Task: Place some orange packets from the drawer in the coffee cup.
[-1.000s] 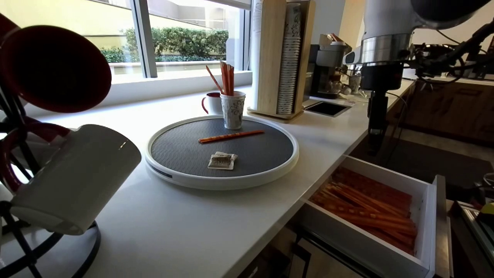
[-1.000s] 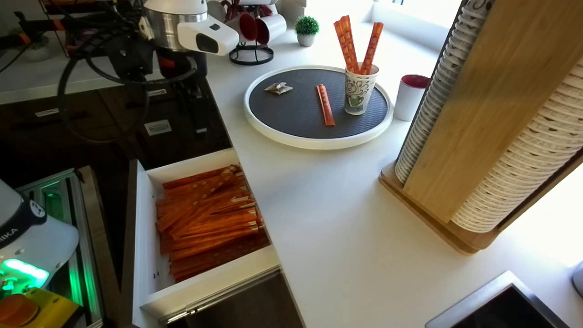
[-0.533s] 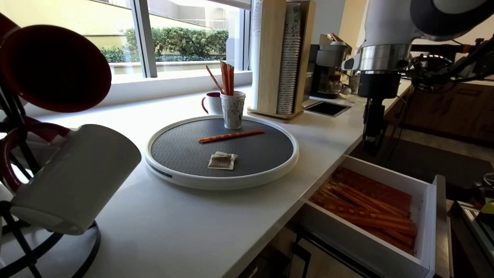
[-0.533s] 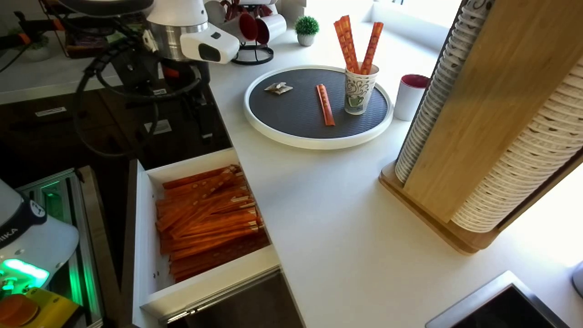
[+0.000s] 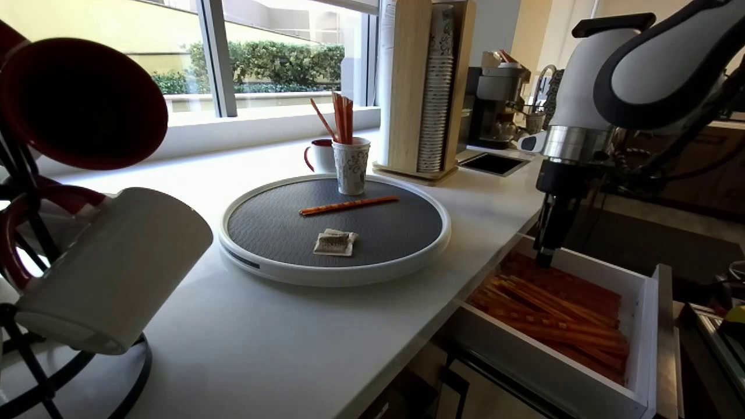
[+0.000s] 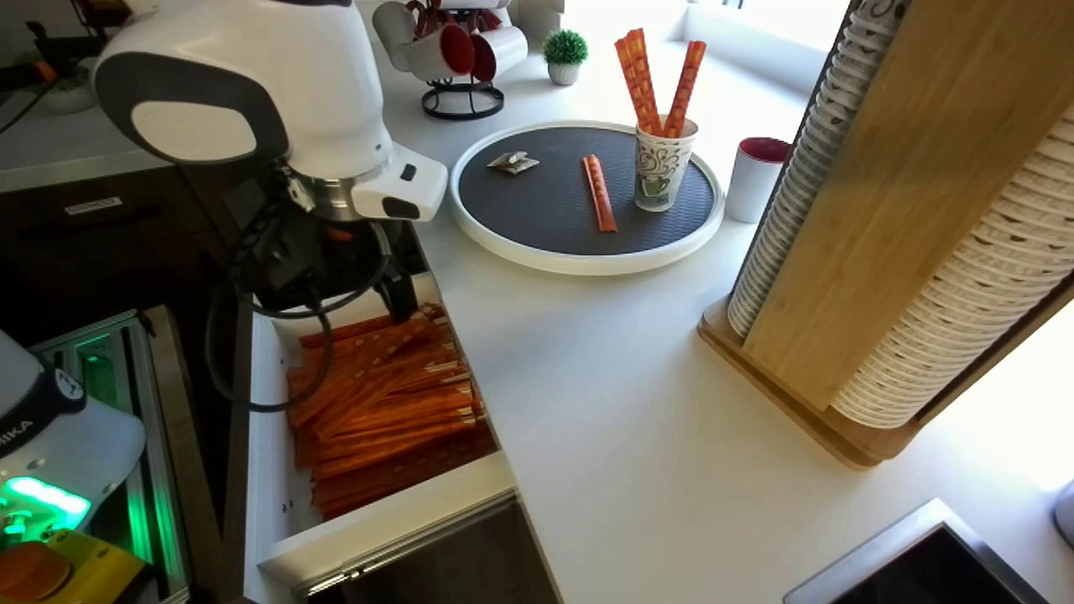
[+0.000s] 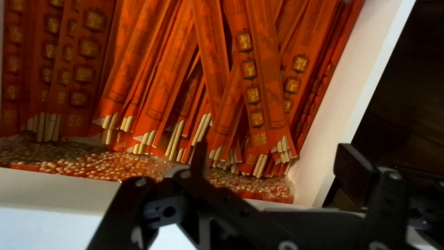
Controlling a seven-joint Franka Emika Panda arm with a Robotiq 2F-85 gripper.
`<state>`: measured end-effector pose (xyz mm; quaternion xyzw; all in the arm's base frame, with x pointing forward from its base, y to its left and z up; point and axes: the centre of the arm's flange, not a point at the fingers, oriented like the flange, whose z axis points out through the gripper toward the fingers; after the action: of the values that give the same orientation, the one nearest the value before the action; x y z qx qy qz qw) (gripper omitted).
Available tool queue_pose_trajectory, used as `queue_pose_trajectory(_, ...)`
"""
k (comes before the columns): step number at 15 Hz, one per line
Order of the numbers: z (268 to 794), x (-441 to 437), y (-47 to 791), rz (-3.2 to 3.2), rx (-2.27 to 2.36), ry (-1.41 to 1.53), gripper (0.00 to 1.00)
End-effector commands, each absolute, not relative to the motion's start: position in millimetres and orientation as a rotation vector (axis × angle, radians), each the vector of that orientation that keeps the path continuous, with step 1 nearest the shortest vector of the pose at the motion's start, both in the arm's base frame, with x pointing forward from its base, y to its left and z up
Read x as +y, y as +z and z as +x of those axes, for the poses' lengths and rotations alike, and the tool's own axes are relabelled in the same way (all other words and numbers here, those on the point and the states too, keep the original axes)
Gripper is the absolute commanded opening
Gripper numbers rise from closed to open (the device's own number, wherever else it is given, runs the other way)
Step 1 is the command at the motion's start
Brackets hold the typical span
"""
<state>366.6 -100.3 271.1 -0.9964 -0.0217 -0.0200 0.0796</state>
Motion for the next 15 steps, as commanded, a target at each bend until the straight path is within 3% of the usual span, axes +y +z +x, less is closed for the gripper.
queue_pose_trajectory(1,356,-105,226,-2.919,-0.129,-0.096,0.74)
queue_pose_trajectory(2,354,-105,219,-2.902,-0.149,-0.102,0.73)
queue_pose_trajectory(5,349,-99,200,-2.869,-0.261,-0.079,0.52)
queue_pose_trajectory(11,345,-96,169,-2.866,-0.365,-0.053,0.38)
queue_pose_trajectory(13,344,-95,160,-2.874,-0.378,-0.062,0.4)
queue_pose_trajectory(15,343,-92,153,-2.876,-0.388,-0.066,0.49)
